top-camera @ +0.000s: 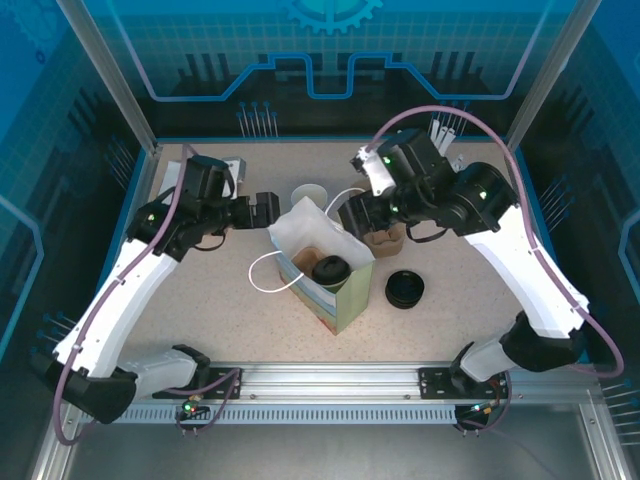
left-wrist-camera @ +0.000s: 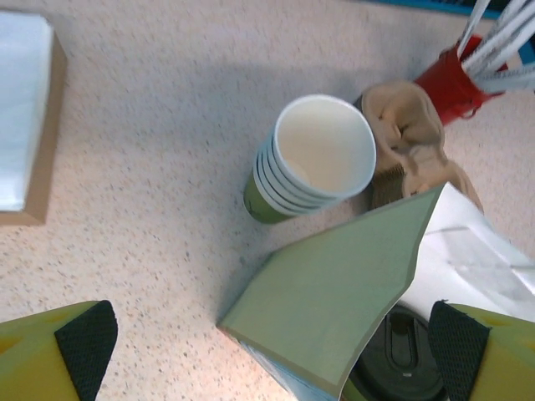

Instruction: Pack the takeout coffee

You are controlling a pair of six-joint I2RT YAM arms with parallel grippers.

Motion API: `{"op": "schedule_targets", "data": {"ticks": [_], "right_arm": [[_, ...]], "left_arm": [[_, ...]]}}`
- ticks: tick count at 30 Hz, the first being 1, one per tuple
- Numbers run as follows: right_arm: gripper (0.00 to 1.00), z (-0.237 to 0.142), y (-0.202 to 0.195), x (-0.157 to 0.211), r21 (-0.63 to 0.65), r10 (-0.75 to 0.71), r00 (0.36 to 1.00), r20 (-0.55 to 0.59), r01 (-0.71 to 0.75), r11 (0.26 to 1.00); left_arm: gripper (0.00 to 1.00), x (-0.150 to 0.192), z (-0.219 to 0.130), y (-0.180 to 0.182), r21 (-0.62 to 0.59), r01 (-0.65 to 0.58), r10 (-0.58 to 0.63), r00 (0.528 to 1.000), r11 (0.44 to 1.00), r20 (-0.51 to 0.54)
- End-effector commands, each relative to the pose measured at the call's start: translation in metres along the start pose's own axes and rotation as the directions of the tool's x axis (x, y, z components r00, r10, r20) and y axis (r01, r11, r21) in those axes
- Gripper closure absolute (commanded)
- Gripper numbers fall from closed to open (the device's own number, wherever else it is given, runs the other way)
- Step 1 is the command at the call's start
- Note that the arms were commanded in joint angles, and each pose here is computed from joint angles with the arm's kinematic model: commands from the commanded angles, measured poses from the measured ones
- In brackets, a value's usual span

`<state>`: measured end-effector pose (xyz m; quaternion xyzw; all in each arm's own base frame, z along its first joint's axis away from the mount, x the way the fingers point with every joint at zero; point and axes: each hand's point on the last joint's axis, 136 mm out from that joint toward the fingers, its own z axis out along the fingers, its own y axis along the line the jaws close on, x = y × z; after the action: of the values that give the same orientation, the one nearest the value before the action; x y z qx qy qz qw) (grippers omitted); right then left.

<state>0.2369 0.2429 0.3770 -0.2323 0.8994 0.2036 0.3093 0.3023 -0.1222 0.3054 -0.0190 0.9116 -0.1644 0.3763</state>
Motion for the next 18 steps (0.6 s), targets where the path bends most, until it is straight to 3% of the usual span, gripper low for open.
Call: {"op": "schedule_targets", "data": {"ticks": [1, 6, 18], "right_arm": [[0.43, -0.006, -0.017, -0.009, 0.025, 0.025, 0.997, 0.073, -0.027, 0.999], [0.52, -0.010, -0.060, -0.001, 0.108, 0.084, 0.990, 0.114, -0.096, 0.989], [0.51, 0.001, -0.181, 0.021, 0.392, 0.202, 0.954, 0.224, -0.277, 0.877]], "left_arm": [[0.01, -0.018, -0.009, 0.014, -0.056, 0.016, -0.009, 0.993, 0.998, 0.120], [0.01, -0.027, -0.018, 0.023, -0.082, 0.036, -0.018, 0.978, 0.996, 0.209], [0.01, -0.034, -0.038, 0.038, -0.106, 0.082, -0.040, 0.935, 0.991, 0.354]]}}
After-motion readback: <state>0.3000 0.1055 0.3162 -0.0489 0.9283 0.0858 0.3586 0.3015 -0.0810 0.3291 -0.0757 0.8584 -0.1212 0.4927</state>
